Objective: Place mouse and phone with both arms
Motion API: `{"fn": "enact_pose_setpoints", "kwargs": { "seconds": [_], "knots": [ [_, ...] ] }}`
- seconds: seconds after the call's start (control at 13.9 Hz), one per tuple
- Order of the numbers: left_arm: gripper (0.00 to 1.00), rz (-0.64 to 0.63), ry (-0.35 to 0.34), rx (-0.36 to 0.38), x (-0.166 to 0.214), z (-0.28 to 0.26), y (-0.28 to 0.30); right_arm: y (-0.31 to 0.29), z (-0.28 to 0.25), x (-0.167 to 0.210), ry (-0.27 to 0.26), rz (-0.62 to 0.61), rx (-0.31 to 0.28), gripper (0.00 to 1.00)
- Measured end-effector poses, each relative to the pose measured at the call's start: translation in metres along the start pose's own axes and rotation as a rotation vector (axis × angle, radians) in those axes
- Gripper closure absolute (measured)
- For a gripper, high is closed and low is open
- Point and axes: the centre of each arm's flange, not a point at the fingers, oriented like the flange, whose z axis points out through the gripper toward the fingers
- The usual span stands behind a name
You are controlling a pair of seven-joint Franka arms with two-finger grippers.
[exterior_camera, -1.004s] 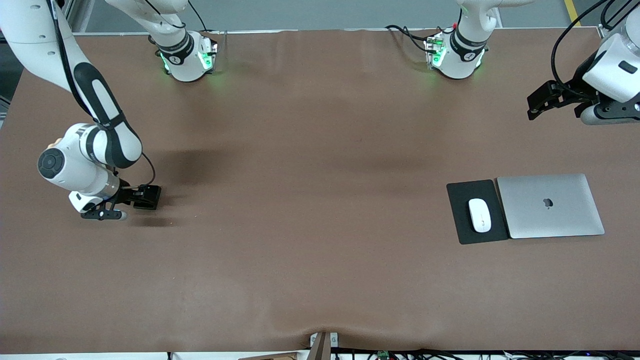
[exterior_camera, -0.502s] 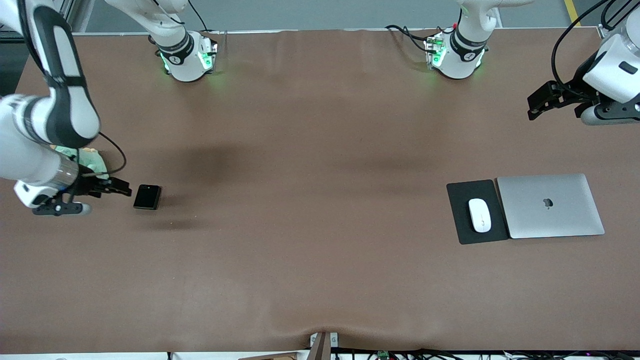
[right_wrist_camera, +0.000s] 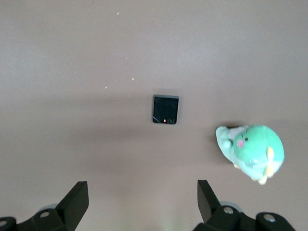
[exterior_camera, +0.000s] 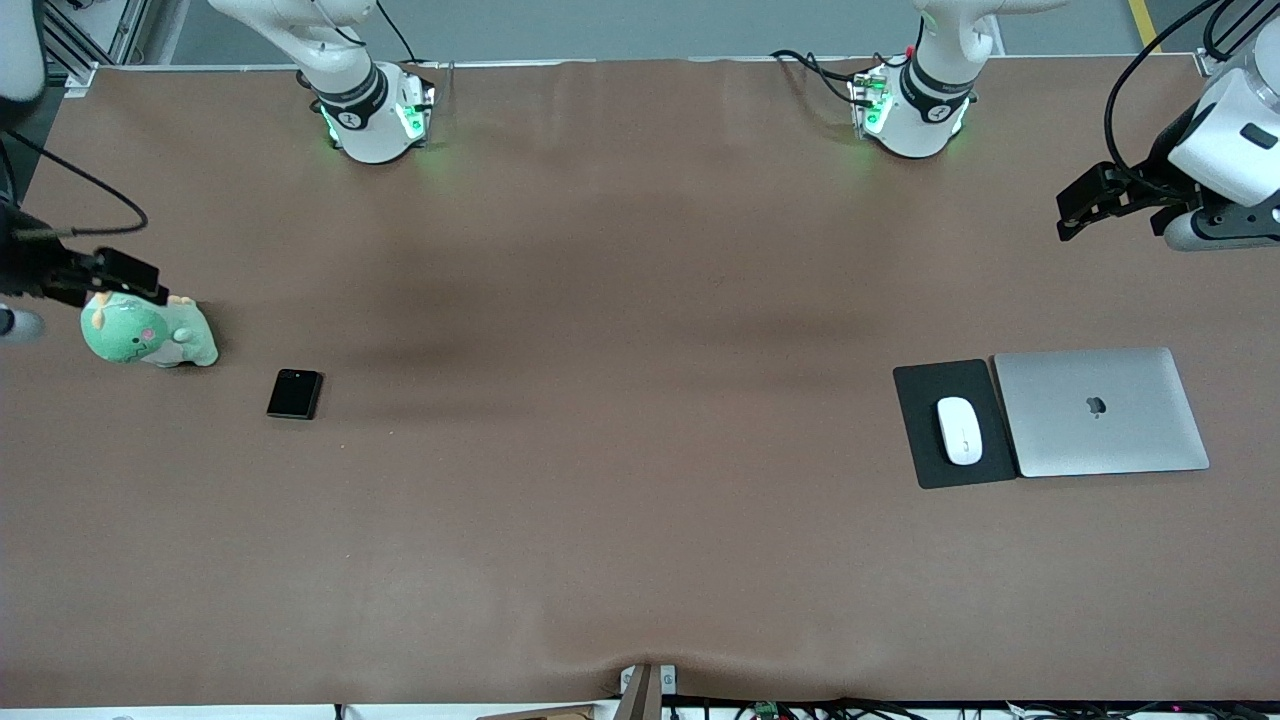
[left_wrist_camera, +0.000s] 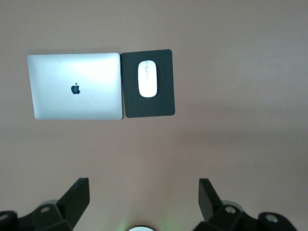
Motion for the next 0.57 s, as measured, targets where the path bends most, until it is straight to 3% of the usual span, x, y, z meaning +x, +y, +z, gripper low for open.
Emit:
{"fn": "enact_pose_setpoints", "kwargs": {
  "seconds": [0.57],
  "knots": [
    [0.0,-0.001,0.0,0.0,0.0,0.0,-0.001,-0.004,-0.036,-0.021,0.001,0.037,0.0,0.0]
  ]
}}
